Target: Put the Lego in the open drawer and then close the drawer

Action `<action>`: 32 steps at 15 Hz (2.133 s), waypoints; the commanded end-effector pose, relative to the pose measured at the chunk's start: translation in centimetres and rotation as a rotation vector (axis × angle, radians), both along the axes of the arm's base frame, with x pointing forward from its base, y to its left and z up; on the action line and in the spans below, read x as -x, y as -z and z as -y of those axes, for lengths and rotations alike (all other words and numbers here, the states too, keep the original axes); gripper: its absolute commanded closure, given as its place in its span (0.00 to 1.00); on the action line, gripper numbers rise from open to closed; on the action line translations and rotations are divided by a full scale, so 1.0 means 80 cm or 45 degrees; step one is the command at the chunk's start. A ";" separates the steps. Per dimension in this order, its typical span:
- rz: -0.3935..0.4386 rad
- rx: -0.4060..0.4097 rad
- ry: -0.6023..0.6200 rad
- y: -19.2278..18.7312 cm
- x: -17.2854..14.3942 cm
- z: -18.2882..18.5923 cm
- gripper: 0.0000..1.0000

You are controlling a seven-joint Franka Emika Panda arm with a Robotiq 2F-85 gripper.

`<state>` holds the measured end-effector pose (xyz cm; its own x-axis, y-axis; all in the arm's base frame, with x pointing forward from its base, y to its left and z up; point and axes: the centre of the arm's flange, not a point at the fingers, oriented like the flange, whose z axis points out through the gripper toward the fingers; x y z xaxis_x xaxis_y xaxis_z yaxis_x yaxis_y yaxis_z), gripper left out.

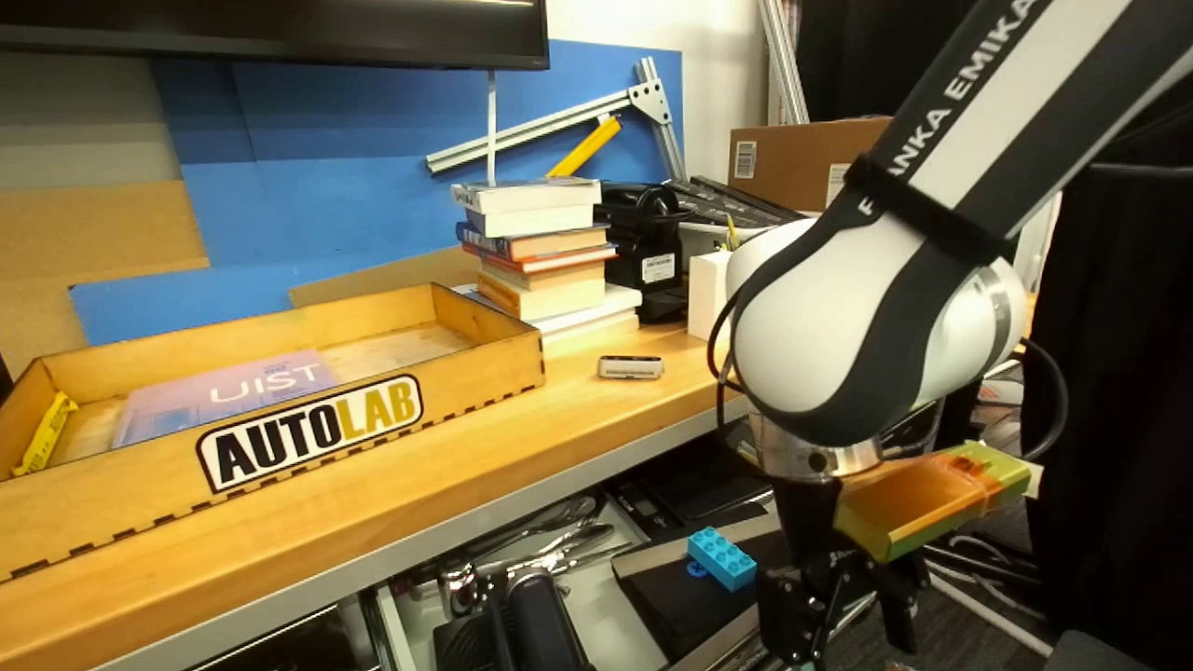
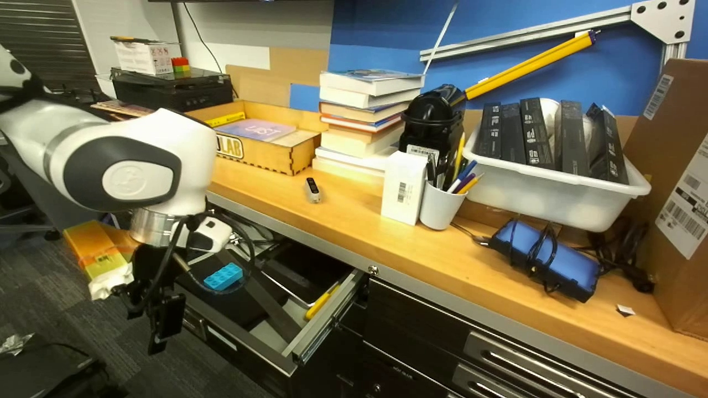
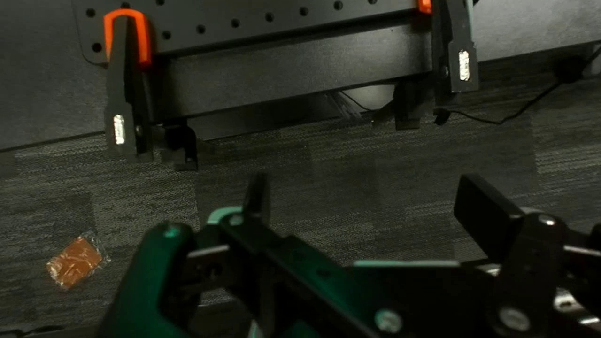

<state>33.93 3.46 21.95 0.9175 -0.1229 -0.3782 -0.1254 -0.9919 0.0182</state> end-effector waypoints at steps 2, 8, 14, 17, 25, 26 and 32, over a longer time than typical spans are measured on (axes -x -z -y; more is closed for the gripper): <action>0.008 0.012 -0.088 0.037 -0.018 -0.017 0.00; 0.090 0.075 -0.055 0.044 -0.046 -0.023 0.00; 0.176 0.246 -0.001 0.032 -0.121 -0.040 0.00; 0.212 0.426 -0.151 0.021 -0.194 -0.078 0.00; 0.462 0.681 -0.185 -0.036 -0.242 -0.143 0.00; 0.486 0.662 -0.173 -0.049 -0.227 -0.141 0.00; 0.655 0.613 0.015 -0.122 -0.163 -0.114 0.00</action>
<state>50.81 14.25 27.60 0.9832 -0.1501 0.1038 -0.1809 -0.8761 0.4470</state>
